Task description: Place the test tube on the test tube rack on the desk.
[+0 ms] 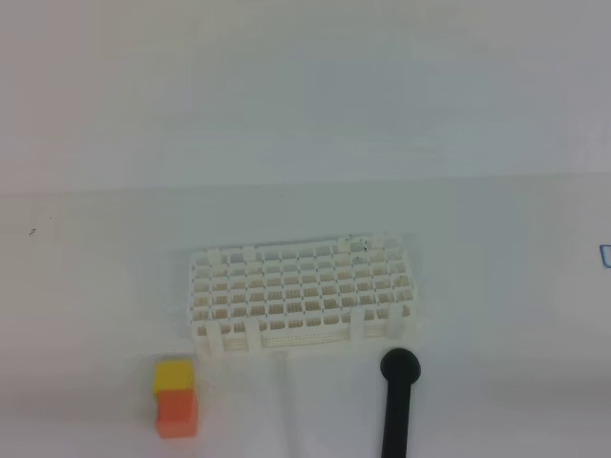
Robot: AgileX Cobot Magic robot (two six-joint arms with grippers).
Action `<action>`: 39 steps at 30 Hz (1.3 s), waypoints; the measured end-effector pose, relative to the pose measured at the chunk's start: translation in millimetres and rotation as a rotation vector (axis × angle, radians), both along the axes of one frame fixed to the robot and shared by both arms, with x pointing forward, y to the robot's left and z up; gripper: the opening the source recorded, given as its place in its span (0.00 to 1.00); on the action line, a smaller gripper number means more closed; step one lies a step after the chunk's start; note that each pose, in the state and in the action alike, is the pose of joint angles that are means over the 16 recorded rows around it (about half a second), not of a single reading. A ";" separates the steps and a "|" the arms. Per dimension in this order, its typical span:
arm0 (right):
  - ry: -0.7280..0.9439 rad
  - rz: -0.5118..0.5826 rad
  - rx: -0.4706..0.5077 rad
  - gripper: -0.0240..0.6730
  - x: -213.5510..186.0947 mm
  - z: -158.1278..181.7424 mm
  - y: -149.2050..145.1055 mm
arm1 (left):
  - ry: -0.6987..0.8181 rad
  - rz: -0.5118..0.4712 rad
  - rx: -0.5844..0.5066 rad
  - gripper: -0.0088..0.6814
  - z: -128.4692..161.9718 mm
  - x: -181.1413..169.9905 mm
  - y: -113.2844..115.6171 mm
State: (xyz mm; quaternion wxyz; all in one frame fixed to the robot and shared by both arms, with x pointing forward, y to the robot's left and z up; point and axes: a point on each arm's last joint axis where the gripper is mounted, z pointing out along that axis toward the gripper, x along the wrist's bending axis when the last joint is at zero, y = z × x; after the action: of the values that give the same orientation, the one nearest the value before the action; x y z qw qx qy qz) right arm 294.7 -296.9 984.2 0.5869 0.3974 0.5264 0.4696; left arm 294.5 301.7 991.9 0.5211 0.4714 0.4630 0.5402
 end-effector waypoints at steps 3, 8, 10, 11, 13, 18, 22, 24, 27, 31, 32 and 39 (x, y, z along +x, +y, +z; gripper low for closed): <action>-0.099 0.006 0.000 0.03 -1.6 8.9 0.6 | -0.064 -0.010 0.001 0.01 5.8 -0.9 -0.9; -0.202 0.014 0.005 0.03 -4.3 17.9 1.1 | -0.132 -0.023 -0.010 0.01 11.8 -2.3 -1.9; -0.224 0.016 0.008 0.03 -4.9 19.7 1.2 | -0.157 -0.033 -0.038 0.01 14.0 -2.9 -2.2; -0.232 0.017 0.011 0.03 -5.2 20.4 1.3 | -0.170 -0.039 -0.057 0.01 15.1 -3.3 -2.4; -0.245 0.020 0.018 0.03 -5.6 21.5 1.3 | -0.194 -0.054 -0.099 0.01 17.2 -4.0 -2.8; -0.264 0.028 0.044 0.03 -6.3 23.2 1.4 | -0.248 -0.099 -0.221 0.01 22.1 -5.8 -3.7; -0.254 0.032 0.063 0.03 -6.4 24.7 1.3 | -0.280 -0.153 -0.307 0.01 29.9 -8.1 -6.0; -0.242 0.032 0.072 0.03 -6.6 27.2 1.2 | -0.290 -0.183 -0.330 0.01 37.0 -9.9 -7.8; -0.223 0.031 0.083 0.03 -7.6 34.0 0.8 | -0.291 -0.218 -0.338 0.01 50.4 -12.7 -10.7; -0.186 0.024 0.087 0.03 -9.8 48.2 0.2 | -0.268 -0.255 -0.327 0.01 71.6 -14.5 -14.7; -0.173 0.021 0.087 0.03 -10.5 52.6 0.0 | -0.258 -0.261 -0.319 0.01 77.2 -14.3 -15.6; -0.060 0.002 0.090 0.03 -14.6 89.1 -1.5 | -0.108 -0.289 -0.259 0.01 105.7 3.7 -22.1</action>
State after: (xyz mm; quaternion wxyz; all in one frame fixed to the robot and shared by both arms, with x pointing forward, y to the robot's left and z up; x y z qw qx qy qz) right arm 280.1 -298.3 1073.3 0.5833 0.4088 0.4873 0.5051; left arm 298.2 279.6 1097.6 0.6735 0.4326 0.4273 0.4202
